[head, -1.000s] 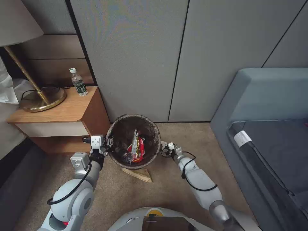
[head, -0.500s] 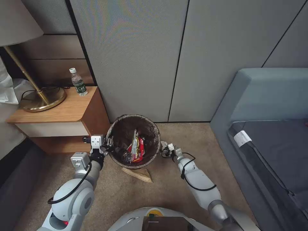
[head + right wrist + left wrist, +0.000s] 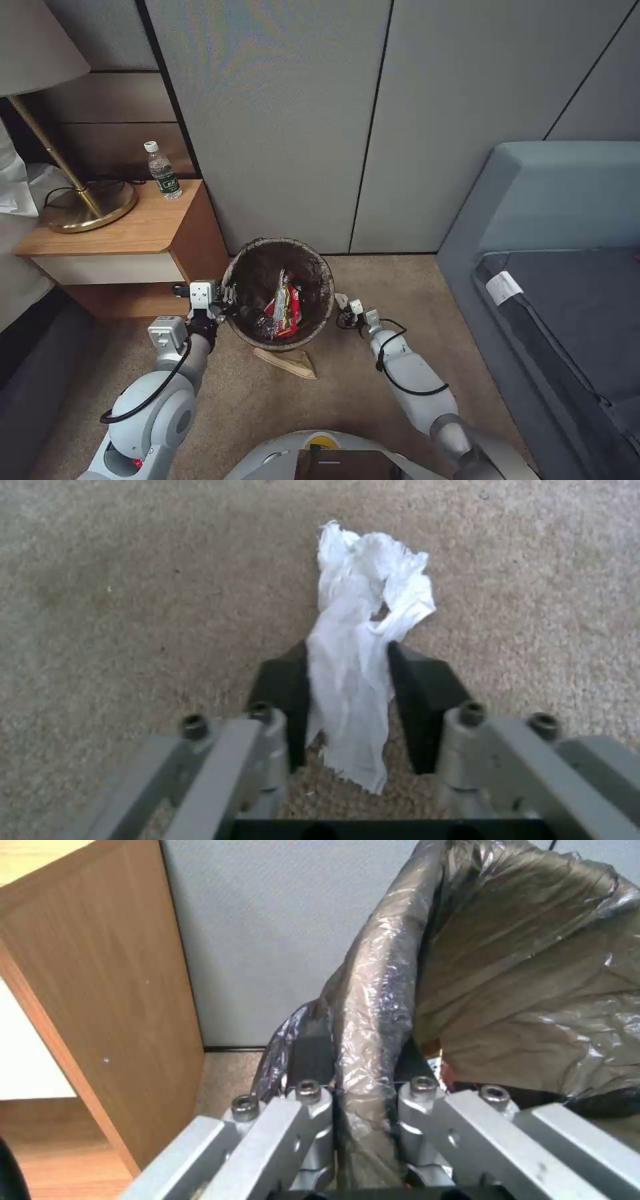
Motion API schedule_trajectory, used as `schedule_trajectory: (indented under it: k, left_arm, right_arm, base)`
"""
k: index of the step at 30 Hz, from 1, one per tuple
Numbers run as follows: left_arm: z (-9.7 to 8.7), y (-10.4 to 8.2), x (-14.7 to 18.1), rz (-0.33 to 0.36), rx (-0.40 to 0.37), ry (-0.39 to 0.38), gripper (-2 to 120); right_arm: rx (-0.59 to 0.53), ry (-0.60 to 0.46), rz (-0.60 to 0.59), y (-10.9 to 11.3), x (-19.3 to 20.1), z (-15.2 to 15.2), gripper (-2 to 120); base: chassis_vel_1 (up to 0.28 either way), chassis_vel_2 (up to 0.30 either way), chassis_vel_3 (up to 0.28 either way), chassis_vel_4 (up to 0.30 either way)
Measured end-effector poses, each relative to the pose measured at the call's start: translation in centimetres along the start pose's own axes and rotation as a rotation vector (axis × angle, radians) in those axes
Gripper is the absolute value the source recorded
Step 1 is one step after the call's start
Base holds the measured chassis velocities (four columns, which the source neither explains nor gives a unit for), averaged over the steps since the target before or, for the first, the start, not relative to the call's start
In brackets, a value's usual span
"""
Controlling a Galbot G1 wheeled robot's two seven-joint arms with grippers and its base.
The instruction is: Pick up the trash bin, then pick up the garbage from the floor and place it into the trash bin.
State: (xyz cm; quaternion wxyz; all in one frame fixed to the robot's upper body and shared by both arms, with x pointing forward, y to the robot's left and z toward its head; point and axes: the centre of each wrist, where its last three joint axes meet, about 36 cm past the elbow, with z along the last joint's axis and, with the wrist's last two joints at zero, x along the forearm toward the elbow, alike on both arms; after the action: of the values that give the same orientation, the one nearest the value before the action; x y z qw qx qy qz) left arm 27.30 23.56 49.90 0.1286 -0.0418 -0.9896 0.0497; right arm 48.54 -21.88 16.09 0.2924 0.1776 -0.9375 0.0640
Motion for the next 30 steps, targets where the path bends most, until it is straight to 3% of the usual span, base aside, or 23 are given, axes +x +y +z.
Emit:
schedule_trajectory:
  k: [6,23,30]
  left_arm:
    - [0.0,0.0,0.0,0.001,-0.001,0.002,7]
    - [0.0,0.0,0.0,0.002,0.002,-0.006,7]
    - [0.0,0.0,0.0,0.000,0.001,-0.009,7]
  right_arm:
    - [-0.014,0.006,0.002,0.1,0.1,0.3,0]
    - [-0.025,0.006,0.023,-0.1,0.7,0.7,0]
    - [-0.014,-0.080,0.035,-1.1,5.2,-2.3,0]
  base:
    - [0.000,0.000,0.000,0.000]
    - [0.000,0.000,0.000,0.000]
    - [0.000,0.000,0.000,0.000]
